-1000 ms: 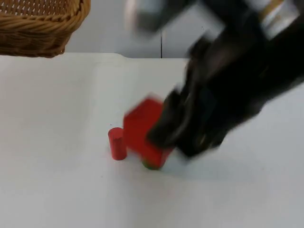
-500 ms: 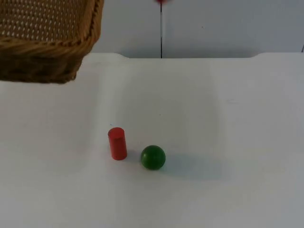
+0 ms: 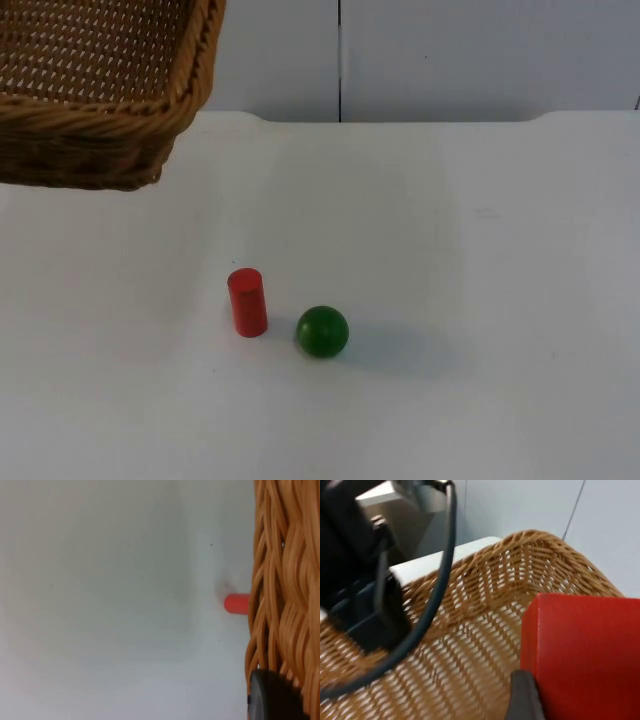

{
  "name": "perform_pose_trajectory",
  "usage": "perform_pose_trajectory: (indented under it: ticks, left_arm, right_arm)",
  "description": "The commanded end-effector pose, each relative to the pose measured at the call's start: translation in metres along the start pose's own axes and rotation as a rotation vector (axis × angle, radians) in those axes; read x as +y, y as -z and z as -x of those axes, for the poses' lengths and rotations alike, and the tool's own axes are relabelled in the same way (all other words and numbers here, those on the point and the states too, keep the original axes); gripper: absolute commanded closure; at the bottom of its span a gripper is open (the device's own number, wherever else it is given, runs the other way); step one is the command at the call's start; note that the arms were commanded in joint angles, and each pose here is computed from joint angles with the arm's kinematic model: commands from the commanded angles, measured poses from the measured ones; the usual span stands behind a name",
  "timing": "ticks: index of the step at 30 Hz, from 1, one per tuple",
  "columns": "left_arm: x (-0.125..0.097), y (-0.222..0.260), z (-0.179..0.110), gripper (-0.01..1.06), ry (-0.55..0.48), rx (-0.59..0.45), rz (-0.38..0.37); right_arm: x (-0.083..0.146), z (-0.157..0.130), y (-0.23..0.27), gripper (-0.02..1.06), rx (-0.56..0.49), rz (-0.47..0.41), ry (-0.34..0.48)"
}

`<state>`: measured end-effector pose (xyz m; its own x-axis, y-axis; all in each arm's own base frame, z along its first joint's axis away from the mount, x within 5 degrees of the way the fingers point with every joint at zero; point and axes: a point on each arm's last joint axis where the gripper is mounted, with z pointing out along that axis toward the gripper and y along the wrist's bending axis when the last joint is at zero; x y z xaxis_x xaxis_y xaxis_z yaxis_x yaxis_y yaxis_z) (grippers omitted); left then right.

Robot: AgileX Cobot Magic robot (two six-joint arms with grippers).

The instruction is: Pick up the basket with the left hand and place the object to the left of the red cylinder into the basket with the right hand.

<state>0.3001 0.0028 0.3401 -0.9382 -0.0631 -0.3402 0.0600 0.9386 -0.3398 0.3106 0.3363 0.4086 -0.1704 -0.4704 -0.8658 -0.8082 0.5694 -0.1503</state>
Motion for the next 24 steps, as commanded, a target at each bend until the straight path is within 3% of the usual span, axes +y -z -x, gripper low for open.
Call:
perform_pose_trajectory:
  ticks: [1, 5, 9, 10, 11, 14, 15, 18, 24]
  left_arm:
    - [-0.003, 0.003, 0.002, 1.05, 0.009, -0.031, -0.031]
    - [-0.003, 0.003, 0.002, 1.05, 0.001, -0.031, -0.031]
    - [-0.003, 0.003, 0.002, 1.05, 0.001, -0.031, -0.031]
    - [-0.003, 0.003, 0.002, 1.05, 0.001, -0.031, -0.031]
    - [-0.003, 0.003, 0.002, 1.05, 0.001, -0.031, -0.031]
    - [-0.003, 0.003, 0.002, 1.05, 0.001, -0.031, -0.031]
    - [-0.003, 0.003, 0.002, 1.05, 0.001, -0.031, -0.031]
    - [-0.003, 0.003, 0.002, 1.05, -0.001, -0.031, -0.030]
    - [-0.003, 0.003, 0.002, 1.05, -0.017, -0.031, -0.030]
  right_arm:
    - [-0.003, 0.000, -0.018, 1.05, 0.002, -0.004, 0.004]
    - [-0.002, -0.014, -0.049, 1.03, 0.042, 0.004, 0.002]
    - [0.000, -0.031, -0.072, 0.81, 0.092, 0.015, -0.001]
    - [0.000, -0.031, -0.072, 0.81, 0.092, 0.015, -0.001]
    - [0.001, -0.032, -0.075, 0.64, 0.095, 0.022, -0.009]
    - [0.001, -0.028, -0.070, 0.27, 0.081, 0.024, -0.023]
    - [0.001, -0.028, -0.070, 0.27, 0.081, 0.024, -0.023]
    - [-0.001, -0.014, -0.052, 0.04, 0.033, 0.012, -0.022]
    - [-0.006, 0.022, 0.020, -0.01, -0.042, -0.017, 0.005]
